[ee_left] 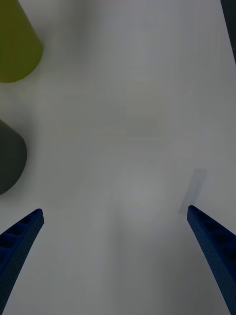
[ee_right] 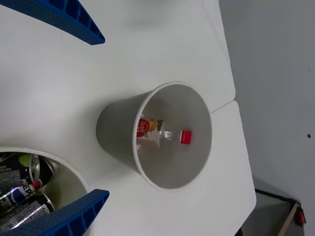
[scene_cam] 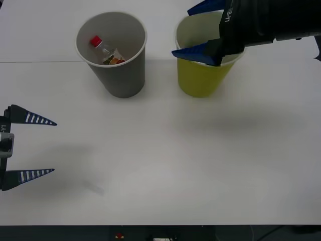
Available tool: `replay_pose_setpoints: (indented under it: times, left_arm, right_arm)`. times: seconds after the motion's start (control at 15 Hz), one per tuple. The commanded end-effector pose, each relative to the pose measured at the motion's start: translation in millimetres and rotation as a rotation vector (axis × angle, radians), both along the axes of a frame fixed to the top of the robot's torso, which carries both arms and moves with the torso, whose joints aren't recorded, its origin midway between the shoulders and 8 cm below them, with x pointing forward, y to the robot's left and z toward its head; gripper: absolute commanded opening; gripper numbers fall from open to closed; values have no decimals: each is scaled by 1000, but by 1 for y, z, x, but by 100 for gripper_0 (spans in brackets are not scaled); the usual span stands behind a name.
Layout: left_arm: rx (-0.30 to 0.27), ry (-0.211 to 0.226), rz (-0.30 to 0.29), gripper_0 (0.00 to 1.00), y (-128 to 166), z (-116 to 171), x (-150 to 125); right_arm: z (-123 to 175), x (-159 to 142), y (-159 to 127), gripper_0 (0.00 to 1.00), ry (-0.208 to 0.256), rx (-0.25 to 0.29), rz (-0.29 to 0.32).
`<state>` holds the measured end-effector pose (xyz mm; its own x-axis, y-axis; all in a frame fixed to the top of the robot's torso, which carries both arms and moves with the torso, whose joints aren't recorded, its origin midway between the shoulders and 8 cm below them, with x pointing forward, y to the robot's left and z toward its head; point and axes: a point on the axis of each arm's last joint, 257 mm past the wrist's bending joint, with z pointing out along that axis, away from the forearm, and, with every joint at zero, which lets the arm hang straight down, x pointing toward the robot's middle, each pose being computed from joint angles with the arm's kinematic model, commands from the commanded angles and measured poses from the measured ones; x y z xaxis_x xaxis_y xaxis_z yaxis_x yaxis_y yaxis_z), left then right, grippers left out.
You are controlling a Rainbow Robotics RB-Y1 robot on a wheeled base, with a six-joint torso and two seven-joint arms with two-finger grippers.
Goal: Put the can into the green bin and the plastic bottle into the gray bin
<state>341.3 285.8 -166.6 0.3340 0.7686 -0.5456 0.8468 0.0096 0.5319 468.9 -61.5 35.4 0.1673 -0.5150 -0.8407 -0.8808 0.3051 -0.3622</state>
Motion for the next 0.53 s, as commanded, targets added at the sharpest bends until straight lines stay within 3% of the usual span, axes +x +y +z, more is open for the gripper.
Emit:
replay_pose_setpoints:
  times: [0.07, 0.53]
  left_arm:
    - [0, 0, 0, 100, 0, 0, 0]
    - [0, 0, 0, 100, 0, 0, 0]
  right_arm:
    - [-15, -13, -33, 100, -12, -38, 6]
    - [-59, -51, -116, 100, 26, -139, 31]
